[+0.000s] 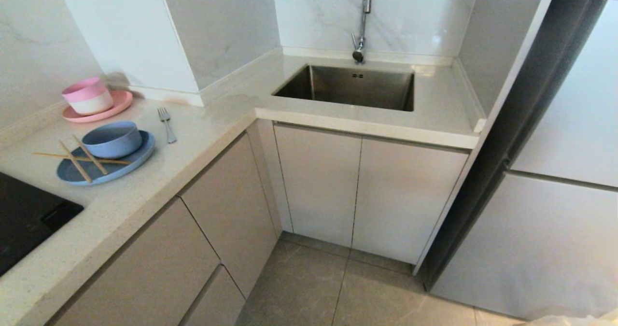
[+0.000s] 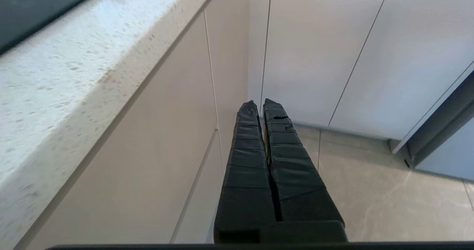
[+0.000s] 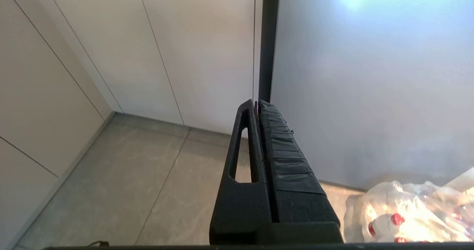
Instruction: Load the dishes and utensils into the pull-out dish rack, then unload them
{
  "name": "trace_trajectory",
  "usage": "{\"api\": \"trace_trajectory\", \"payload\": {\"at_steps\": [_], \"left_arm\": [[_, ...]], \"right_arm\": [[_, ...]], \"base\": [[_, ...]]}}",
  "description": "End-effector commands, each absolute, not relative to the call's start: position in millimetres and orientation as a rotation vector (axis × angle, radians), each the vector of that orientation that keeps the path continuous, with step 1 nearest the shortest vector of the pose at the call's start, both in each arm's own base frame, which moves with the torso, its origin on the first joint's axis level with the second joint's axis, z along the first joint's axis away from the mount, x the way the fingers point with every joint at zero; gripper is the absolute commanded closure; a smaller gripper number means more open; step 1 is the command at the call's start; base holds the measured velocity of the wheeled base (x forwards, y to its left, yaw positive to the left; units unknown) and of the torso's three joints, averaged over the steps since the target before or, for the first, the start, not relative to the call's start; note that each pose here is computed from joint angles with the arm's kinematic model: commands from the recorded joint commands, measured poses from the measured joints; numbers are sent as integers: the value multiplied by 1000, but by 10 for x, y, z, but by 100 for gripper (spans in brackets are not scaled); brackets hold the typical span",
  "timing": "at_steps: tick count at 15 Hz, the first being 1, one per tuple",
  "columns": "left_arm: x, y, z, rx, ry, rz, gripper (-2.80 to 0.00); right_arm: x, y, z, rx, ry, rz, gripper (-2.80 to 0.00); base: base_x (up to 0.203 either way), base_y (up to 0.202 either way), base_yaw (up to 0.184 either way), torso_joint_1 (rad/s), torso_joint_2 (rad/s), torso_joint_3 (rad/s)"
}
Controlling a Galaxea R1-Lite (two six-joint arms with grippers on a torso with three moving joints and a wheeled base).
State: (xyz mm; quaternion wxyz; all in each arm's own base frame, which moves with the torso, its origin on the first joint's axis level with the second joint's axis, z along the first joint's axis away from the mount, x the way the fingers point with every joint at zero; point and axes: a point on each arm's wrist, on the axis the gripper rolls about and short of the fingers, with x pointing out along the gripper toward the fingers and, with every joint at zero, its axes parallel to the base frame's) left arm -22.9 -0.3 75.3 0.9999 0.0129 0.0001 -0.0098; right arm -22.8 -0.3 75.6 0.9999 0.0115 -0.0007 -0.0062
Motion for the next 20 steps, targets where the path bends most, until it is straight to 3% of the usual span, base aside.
{"api": "trace_trajectory", "payload": {"at_steps": [1,12,20], "left_arm": [[-229,-3,753,26,0,-18,0],[-229,-3,753,26,0,-21,0],[-229,-3,753,21,0,-20,0]], "right_arm": [[-227,-3,757,23,0,-12,0],[-227,-3,757,23,0,-12,0],[-228,-3,756,23,-2,-12,0]], "base": [[0,0,0,3,3,189],[0,0,0,0,2,204],[0,0,0,1,1,30]]}}
